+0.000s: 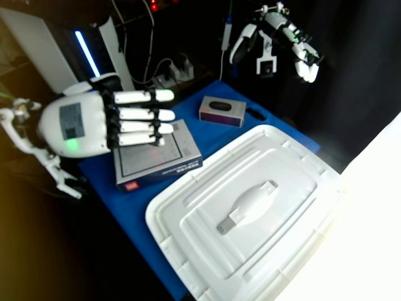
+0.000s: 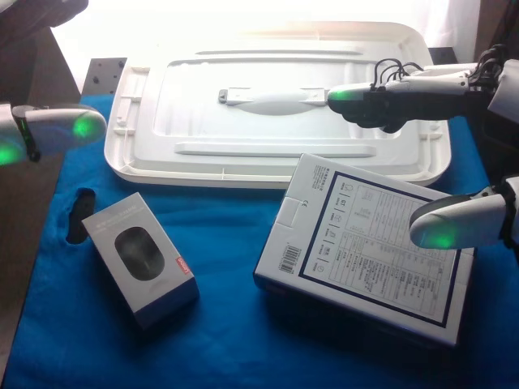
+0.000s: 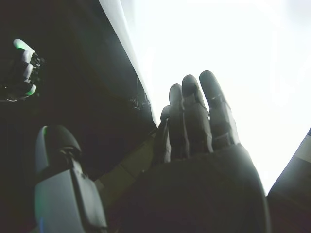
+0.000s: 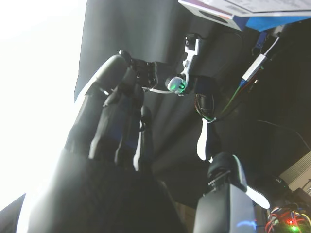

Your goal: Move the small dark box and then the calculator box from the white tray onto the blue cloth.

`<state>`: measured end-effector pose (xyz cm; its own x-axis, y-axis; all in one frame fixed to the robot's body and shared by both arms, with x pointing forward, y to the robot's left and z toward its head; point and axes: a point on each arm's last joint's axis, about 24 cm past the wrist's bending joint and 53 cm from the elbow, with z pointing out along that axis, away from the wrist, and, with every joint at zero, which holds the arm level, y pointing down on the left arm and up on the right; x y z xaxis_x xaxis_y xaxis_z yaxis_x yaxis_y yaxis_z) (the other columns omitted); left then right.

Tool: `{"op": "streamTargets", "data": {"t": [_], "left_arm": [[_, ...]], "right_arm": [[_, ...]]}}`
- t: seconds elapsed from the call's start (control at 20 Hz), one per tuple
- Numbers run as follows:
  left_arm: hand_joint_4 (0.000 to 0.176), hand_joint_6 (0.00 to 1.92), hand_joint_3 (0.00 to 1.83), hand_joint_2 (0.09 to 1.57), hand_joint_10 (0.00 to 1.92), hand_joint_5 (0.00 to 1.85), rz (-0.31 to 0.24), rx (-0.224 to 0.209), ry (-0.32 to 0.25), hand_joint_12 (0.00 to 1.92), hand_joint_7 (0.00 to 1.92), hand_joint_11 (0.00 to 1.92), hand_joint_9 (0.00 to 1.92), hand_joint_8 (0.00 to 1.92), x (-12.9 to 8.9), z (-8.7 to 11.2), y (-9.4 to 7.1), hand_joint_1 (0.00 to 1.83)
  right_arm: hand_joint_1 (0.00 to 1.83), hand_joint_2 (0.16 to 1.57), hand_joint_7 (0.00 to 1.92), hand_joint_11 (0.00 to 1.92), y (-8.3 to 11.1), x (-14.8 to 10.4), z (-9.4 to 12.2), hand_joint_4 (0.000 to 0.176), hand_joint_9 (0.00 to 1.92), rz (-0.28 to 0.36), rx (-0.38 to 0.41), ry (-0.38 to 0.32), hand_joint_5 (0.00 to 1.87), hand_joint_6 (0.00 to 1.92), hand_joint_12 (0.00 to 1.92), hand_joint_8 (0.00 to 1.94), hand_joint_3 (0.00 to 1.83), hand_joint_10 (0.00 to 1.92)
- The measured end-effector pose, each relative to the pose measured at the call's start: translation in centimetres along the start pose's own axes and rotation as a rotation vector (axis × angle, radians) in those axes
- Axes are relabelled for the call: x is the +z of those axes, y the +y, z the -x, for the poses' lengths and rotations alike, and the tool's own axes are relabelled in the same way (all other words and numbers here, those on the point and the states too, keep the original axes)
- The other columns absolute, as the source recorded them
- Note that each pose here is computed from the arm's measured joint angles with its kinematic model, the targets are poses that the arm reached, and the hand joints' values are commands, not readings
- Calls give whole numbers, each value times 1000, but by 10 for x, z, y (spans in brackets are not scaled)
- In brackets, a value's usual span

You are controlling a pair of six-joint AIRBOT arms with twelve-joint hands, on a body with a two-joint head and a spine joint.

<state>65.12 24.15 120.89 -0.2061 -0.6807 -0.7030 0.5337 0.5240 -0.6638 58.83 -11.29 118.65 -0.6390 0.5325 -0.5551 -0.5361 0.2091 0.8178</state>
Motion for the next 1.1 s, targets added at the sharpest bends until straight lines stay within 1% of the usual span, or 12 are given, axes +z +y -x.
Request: {"op": "streamTargets", "data": {"t": [0.1,0.2,0.25,0.3,0.45,0.5,0.6,0.65,0.7,0.85,1.05,1.1], "left_arm": [[62,1,0,923,2,52,0,0,-1,734,301,0,303,1,0,0,0,505],[89,1,2,931,0,52,1,0,-2,622,268,0,262,1,0,0,0,472],[103,3,3,938,0,64,1,-1,-2,580,247,0,234,0,0,0,0,451],[104,2,3,944,2,68,1,0,-2,532,234,0,213,1,0,0,0,450],[115,10,0,899,8,126,0,-1,-4,508,266,0,229,8,0,1,0,477],[113,10,0,871,12,133,0,-2,-6,514,286,0,245,13,0,1,0,504],[119,2,0,837,9,129,-3,-3,-12,558,299,0,265,6,0,3,-1,510],[124,0,0,834,3,126,-6,-3,-15,529,293,0,255,2,0,3,-1,506],[126,1,0,837,1,128,-10,-3,-17,523,291,0,251,1,0,4,-2,505],[124,0,1,849,2,125,-13,-3,-19,444,282,0,237,2,0,5,-3,497],[126,0,4,860,0,131,-12,-3,-20,453,273,0,232,0,0,5,-3,510],[127,0,6,867,0,127,-13,-4,-19,451,270,0,228,0,0,4,-3,507]], "right_arm": [[271,923,557,455,-1,0,1,102,644,-1,-3,-2,301,0,890,0,2,0],[244,924,553,441,-2,-1,4,87,655,-4,-6,-10,299,0,871,0,2,4],[248,918,539,415,-2,-1,5,90,648,-5,-8,-12,299,0,856,0,0,1],[235,929,545,429,-2,-1,6,77,656,-6,-7,-14,302,1,856,3,4,4],[275,919,595,466,-2,-1,6,90,656,-6,-7,-14,322,0,538,0,0,0],[289,931,583,444,-3,-1,6,54,642,-6,-8,-14,313,2,591,4,0,6],[282,896,586,313,-2,-2,7,73,608,-8,-11,-16,300,0,965,2,1,7],[303,893,595,264,-3,-2,8,72,607,-8,-11,-17,305,0,1091,1,1,5],[299,900,594,256,-3,-2,10,60,602,-9,-13,-20,297,0,1122,0,4,2],[291,887,570,197,-3,-2,11,53,593,-9,-14,-24,270,0,1188,0,0,0],[348,876,540,93,-2,-2,11,68,554,-7,-13,-25,285,1,1209,0,0,0],[322,885,550,107,-2,-2,11,52,556,-6,-13,-26,275,0,1223,4,4,2]]}}
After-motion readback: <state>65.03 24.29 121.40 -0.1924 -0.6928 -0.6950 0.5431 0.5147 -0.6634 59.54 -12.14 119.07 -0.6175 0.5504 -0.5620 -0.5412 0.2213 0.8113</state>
